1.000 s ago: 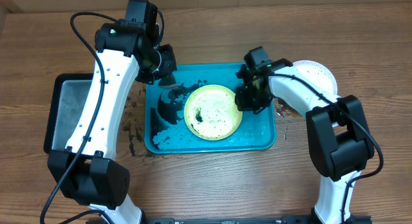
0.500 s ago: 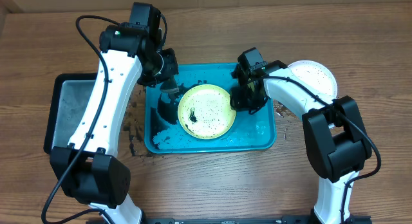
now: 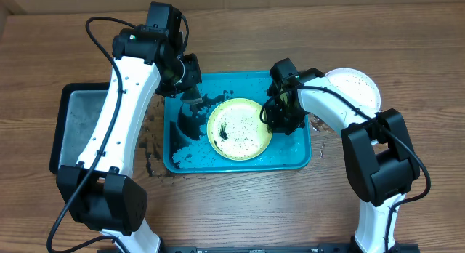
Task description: Clean dirty plates on tray and stack at the side
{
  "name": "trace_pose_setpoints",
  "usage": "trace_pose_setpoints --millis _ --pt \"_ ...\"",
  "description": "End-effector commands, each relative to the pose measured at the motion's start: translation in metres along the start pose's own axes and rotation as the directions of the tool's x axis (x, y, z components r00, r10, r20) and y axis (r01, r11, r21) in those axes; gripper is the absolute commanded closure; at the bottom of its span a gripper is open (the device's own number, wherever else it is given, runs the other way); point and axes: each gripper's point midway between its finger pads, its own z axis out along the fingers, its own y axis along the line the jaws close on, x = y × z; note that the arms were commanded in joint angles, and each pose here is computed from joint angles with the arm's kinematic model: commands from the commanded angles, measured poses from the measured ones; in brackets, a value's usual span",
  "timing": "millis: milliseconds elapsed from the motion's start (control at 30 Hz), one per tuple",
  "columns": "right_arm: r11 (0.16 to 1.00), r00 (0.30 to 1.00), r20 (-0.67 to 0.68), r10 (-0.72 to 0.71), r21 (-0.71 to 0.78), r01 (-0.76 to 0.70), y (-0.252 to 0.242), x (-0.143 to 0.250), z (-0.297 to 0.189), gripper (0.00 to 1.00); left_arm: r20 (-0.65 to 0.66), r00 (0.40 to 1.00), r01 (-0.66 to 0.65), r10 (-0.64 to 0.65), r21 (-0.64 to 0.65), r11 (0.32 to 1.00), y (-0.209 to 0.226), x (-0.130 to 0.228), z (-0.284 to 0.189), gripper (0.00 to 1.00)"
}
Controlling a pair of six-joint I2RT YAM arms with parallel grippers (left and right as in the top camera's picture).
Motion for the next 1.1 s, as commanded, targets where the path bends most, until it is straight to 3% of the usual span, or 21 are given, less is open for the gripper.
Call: trace_pose_setpoints --millis 0,100,233,767,1067 --pt "0.998 0.999 0.011 0.031 0.061 -0.032 -0.014 -0.002 0.002 0.78 -0.018 0.999 -0.03 0.03 0.008 1.0 -0.004 0.004 0.005 0.96" --pt "0.998 0.999 0.01 0.031 0.056 -0.032 -0.013 -0.002 0.002 0.78 -0.019 0.999 -0.031 0.031 0.008 0.999 -0.004 0.004 0.005 0.96" --pt "0.998 0.999 -0.01 0.036 0.059 -0.035 -0.014 0.003 0.002 0.7 -0.016 0.999 -0.031 0.031 0.009 0.999 -0.004 0.003 0.005 0.96" --pt "0.991 0.999 0.011 0.035 0.128 -0.036 -0.026 0.0 0.001 0.71 0.001 0.998 -0.057 0.057 0.023 0.998 -0.015 0.002 0.007 0.96" --pt "0.992 0.999 0.041 0.027 0.119 -0.032 -0.024 -0.007 0.001 0.71 -0.053 0.994 -0.094 0.095 0.016 0.995 -0.024 0.023 0.022 0.96"
